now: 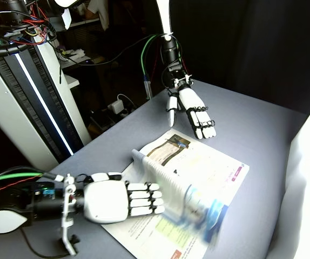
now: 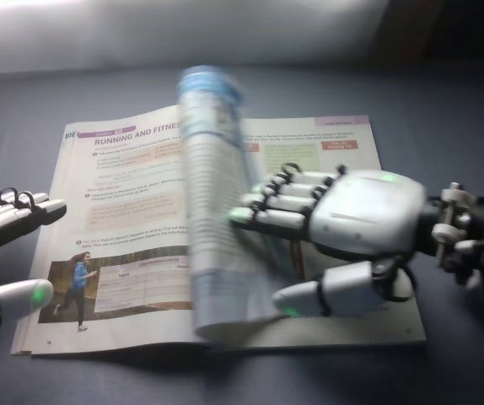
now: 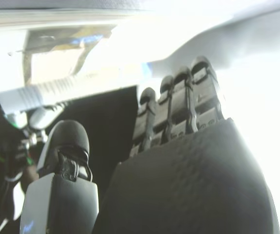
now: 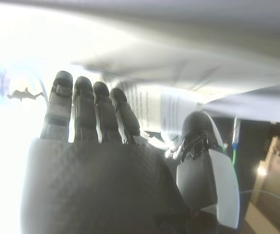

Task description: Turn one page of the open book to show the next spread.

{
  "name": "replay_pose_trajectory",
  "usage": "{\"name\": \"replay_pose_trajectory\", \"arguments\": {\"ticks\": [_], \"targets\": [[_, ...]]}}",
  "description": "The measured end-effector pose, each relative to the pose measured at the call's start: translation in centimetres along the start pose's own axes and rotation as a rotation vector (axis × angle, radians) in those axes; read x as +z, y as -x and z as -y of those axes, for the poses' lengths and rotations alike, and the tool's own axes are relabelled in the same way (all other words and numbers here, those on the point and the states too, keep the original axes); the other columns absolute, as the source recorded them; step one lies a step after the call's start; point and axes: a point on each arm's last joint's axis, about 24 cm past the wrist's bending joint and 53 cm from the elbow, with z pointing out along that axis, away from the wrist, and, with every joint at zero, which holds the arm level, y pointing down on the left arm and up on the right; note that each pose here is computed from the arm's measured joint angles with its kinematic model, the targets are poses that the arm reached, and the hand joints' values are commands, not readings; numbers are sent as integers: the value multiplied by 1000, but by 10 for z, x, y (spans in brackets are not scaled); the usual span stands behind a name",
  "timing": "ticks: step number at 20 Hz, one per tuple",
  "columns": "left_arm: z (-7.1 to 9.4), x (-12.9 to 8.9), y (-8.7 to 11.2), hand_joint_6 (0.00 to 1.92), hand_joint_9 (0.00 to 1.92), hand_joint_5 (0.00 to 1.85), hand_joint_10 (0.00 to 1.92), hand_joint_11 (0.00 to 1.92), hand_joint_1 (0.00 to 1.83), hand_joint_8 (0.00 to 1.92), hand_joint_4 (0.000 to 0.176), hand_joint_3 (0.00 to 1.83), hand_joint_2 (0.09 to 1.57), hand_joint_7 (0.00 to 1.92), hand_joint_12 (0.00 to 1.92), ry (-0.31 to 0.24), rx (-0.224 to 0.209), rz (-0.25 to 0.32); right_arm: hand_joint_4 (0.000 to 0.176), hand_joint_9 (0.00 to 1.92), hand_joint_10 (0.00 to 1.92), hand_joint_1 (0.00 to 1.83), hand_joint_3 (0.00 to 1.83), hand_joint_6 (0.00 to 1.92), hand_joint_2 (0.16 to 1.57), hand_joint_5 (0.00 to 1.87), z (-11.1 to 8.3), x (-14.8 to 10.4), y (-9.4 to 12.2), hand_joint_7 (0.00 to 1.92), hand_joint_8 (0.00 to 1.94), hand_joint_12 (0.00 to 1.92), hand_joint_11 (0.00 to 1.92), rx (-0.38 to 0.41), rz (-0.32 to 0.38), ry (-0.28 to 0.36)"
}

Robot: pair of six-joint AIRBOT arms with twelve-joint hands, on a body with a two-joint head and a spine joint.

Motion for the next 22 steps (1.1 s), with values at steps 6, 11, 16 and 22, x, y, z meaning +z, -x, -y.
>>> {"name": "replay_pose_trajectory", "arguments": {"ticks": [6, 11, 16, 22], "targets": [[2, 0, 3, 5, 0, 133, 0, 0, 193, 1, 26, 21, 1403, 10, 0, -22, -11, 8, 0, 0, 0, 0, 0, 0, 1181, 0, -64, 37, 26, 0, 0, 0, 0, -26, 84, 184], [2, 1, 4, 9, 229, 166, 10, 0, 0, 11, 0, 0, 1215, 161, 762, -28, -20, 8, 0, 0, 0, 0, 0, 0, 1178, 0, -132, 49, 41, 0, 0, 0, 0, -13, 127, 389], [2, 2, 4, 2, 207, 138, 1, 0, 0, 1, 10, 0, 1142, 138, 706, -31, -18, 3, 0, 0, 0, 48, 0, 0, 1132, 0, -193, 23, 67, 0, 0, 0, 0, -36, 191, 602], [3, 2, 7, 2, 207, 138, 1, 0, 0, 1, 10, 0, 1140, 138, 704, -38, -24, 21, 0, 0, 0, 0, 0, 0, 1110, 0, -214, -27, 95, 0, 0, 0, 0, -50, 283, 740]]}}
